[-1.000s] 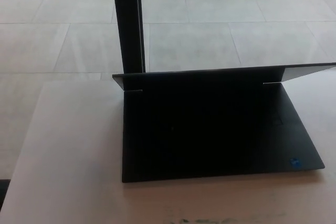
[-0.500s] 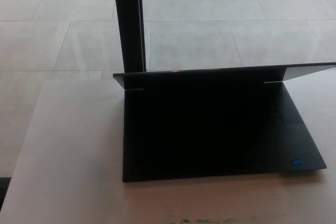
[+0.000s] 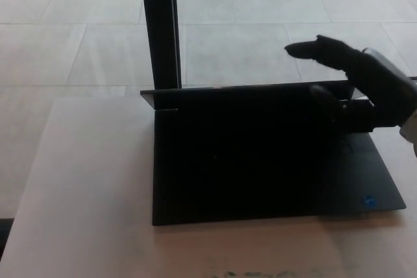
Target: The robot uses its right hand to push down on the lid of a laptop kept in the middle of the desk to close it
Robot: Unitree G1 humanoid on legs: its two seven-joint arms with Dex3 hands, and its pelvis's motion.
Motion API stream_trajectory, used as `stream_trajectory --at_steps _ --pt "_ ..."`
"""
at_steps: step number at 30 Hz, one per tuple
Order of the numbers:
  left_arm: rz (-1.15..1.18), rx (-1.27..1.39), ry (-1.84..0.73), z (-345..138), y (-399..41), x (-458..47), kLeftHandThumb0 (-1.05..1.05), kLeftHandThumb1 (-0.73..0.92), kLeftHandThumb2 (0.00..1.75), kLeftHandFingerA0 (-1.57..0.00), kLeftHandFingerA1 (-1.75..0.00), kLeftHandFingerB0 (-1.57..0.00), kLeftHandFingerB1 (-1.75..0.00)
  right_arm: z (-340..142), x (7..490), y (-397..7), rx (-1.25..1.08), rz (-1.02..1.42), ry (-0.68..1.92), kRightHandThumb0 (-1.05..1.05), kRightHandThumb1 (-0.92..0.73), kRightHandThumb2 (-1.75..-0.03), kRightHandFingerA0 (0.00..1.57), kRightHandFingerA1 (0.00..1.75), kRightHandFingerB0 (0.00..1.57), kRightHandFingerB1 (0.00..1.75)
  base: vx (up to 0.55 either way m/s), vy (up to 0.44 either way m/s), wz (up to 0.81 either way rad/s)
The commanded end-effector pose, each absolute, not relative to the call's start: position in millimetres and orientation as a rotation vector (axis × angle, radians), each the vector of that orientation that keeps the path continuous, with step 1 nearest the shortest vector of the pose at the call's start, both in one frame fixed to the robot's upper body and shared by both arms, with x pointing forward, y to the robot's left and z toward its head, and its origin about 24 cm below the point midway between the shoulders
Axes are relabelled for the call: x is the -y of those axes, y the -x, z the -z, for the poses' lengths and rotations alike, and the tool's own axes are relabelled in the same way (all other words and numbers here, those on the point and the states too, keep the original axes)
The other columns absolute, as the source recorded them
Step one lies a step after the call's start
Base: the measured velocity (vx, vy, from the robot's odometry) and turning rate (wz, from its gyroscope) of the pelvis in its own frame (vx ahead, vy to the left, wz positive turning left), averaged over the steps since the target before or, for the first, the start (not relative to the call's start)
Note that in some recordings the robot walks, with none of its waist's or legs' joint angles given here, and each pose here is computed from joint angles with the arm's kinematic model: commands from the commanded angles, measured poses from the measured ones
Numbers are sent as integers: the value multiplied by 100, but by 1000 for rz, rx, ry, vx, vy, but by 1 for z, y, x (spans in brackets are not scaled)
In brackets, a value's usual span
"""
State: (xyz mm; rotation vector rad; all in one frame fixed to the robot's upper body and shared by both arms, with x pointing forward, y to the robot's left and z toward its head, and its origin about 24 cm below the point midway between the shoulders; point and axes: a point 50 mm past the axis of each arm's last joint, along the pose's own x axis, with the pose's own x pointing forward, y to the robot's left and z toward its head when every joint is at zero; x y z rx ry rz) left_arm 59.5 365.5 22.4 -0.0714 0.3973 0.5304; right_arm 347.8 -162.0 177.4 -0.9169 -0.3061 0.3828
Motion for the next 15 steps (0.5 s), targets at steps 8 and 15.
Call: stream_trajectory --at_steps 8,15 --pt "-471 -413 99 -27 -68 -370 -94 90 67 -21 -54 -19 -46 -123 159 -346 204 -497 1331 -95 -83 -84 18 53 31 39 0 0 0" --pt "-467 -420 68 -27 -68 -370 -94 91 67 -24 -54 -20 -45 -97 170 -338 174 -551 1478 -92 -91 -79 17 53 27 39 0 0 0"
